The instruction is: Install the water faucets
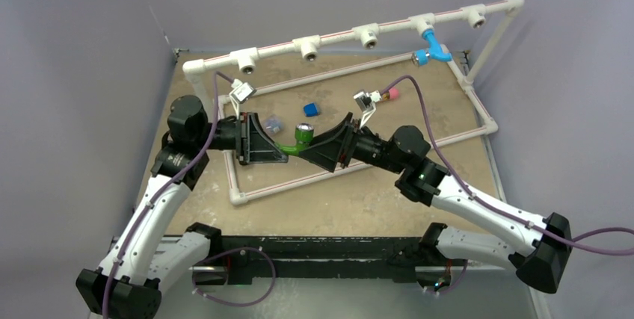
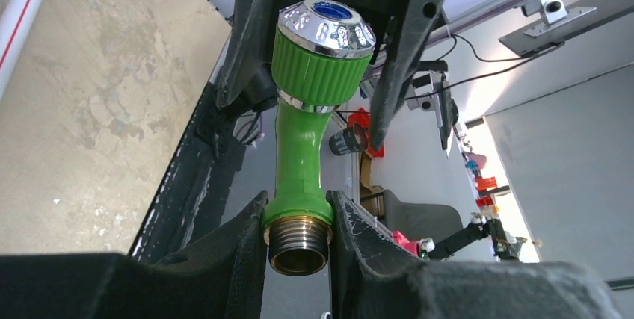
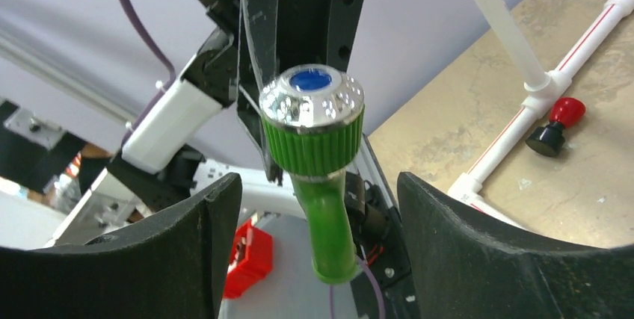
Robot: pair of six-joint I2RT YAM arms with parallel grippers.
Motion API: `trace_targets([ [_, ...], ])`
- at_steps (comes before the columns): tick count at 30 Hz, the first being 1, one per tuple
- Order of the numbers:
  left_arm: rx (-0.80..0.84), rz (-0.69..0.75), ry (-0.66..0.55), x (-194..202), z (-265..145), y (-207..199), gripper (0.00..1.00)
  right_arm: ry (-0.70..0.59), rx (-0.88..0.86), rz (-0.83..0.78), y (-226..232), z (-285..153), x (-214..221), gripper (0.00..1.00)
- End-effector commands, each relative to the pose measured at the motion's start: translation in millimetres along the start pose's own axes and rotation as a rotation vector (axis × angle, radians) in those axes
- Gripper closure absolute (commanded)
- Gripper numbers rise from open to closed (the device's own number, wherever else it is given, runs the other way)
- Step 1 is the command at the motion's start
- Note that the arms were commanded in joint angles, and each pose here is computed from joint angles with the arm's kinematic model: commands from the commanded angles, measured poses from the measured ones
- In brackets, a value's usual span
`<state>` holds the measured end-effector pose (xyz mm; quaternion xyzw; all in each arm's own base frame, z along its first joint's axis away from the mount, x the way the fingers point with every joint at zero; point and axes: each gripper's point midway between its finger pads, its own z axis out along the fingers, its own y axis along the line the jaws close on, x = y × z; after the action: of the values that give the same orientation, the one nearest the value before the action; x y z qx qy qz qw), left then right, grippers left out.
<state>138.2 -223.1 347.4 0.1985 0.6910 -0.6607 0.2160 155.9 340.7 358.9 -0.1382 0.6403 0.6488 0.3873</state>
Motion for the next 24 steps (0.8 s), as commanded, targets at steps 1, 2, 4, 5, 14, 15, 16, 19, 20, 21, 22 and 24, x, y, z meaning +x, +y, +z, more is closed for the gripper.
trace_targets([
  [1, 0.061, 0.045, 0.018, 3.6, -3.3, -21.0, 1.00, 0.051, -0.098, -0.122, 18.7, -9.9, 8.2, 0.24],
  [2, 0.070, 0.057, 0.017, 2.7, -3.4, -23.3, 1.00, 0.050, -0.103, -0.137, 20.0, -9.9, 7.1, 0.25],
  [4, 0.084, 0.061, 0.016, 1.8, -3.7, -27.3, 1.00, 0.045, -0.128, -0.158, 26.1, -9.6, 4.2, 0.26],
  [5, 0.091, 0.061, 0.017, 1.7, -3.9, -28.9, 1.00, 0.052, -0.151, -0.164, 30.7, -10.4, 4.9, 0.28],
  [14, 0.113, 0.041, 0.021, 2.3, -4.7, -35.1, 1.00, 0.025, -0.227, -0.202, 46.9, -11.7, -1.8, 0.39],
  [15, 0.114, 0.040, 0.020, 2.0, -4.8, -35.6, 1.00, 0.028, -0.231, -0.202, 47.3, -11.1, -1.4, 0.40],
  [16, 0.114, 0.039, 0.018, 1.7, -4.7, -35.5, 1.00, 0.031, -0.234, -0.202, 47.9, -10.7, -1.2, 0.41],
  [19, 0.115, 0.041, 0.011, 0.1, -4.4, -36.3, 1.00, 0.034, -0.241, -0.202, 49.0, -9.5, -1.2, 0.44],
  [20, 0.115, 0.042, 0.010, -0.2, -4.4, -36.7, 1.00, 0.033, -0.250, -0.203, 51.0, -9.8, -1.8, 0.45],
  [21, 0.114, 0.043, 0.007, -0.5, -4.3, -36.8, 1.00, 0.035, -0.254, -0.199, 51.6, -9.4, -1.5, 0.45],
  [22, 0.112, 0.041, 0.004, -0.9, -4.2, -36.2, 1.00, 0.036, -0.254, -0.198, 51.6, -8.8, -1.6, 0.47],
  [24, 0.110, 0.039, -0.001, -1.5, -3.9, -35.4, 1.00, 0.034, -0.259, -0.198, 52.4, -8.2, -2.1, 0.49],
])
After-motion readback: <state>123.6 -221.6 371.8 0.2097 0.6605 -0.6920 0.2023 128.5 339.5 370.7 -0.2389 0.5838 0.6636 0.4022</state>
